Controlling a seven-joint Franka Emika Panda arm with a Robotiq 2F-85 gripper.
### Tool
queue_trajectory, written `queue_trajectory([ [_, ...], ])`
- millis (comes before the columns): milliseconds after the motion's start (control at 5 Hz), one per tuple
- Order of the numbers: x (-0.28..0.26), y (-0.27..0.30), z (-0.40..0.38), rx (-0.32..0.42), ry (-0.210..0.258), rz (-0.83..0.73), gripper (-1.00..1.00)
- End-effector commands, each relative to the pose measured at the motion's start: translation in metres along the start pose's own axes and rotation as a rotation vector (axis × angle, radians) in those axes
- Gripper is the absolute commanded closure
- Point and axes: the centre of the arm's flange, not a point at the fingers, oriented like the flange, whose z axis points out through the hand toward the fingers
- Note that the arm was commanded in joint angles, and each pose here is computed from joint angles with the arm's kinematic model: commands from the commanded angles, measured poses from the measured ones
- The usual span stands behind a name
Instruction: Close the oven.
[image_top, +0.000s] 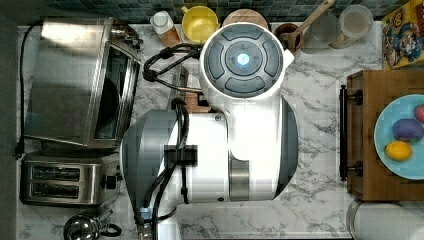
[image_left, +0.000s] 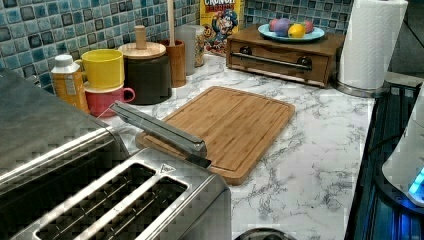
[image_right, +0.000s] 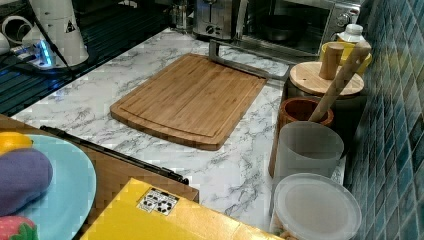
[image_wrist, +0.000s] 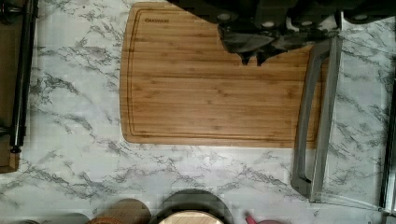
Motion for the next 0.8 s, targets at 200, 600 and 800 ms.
queue_trajectory([
  [200,-0.003,0.000,-0.007,0.000,0.012,0.000,1.00],
  [600,-0.005,0.004,0.054,0.119,-0.065,0.051,1.00],
  [800,-0.007,0.003,0.108,0.192,-0.121,0.102,1.00],
])
